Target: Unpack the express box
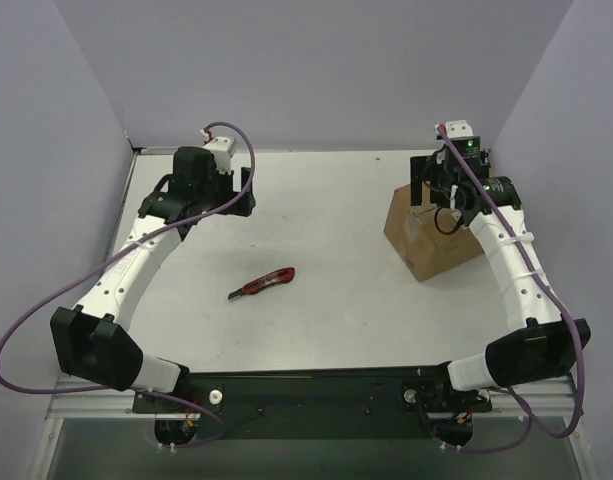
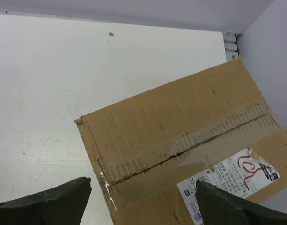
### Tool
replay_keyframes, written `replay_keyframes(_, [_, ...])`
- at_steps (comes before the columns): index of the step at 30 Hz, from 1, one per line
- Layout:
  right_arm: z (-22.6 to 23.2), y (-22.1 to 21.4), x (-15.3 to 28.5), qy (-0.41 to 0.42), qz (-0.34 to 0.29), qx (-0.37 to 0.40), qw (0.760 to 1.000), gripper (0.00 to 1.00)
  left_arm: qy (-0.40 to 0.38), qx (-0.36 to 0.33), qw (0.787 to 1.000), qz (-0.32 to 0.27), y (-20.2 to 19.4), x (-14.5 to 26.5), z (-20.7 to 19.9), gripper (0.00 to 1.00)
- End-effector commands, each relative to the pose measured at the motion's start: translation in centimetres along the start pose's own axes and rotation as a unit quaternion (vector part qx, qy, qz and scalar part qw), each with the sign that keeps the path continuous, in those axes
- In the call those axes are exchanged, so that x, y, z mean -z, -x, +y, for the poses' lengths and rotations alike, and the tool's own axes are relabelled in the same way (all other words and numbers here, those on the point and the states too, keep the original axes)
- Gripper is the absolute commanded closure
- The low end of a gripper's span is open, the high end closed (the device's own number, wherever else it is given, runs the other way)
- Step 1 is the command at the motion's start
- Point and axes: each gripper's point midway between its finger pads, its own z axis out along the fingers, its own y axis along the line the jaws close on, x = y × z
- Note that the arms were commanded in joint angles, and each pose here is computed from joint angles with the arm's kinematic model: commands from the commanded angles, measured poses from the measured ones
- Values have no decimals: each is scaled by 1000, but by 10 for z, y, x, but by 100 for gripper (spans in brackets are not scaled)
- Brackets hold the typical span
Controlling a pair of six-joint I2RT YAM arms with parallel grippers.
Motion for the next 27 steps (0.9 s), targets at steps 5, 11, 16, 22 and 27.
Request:
replay_keyframes(5, [-86,9,-31,-6,25,-121,992,18,-26,-35,999,-24,1,15,-7,4])
replay_keyframes(11, [-158,4,-68,-105,27,-170,979,19,-62,-13,998,-3,-16,10,-19,7])
replay_keyframes(16, [-178,4,-96,-60,26,-216,974,14,-75,-16,997,3,-22,12,-23,7])
replay_keyframes(22, [-133,-9,-118,101,56,-278,954,9,-64,-25,998,9,-32,11,-17,8])
replay_keyframes(27, [-78,-20,-123,186,90,-280,938,10,-64,-21,998,14,-37,10,-14,8])
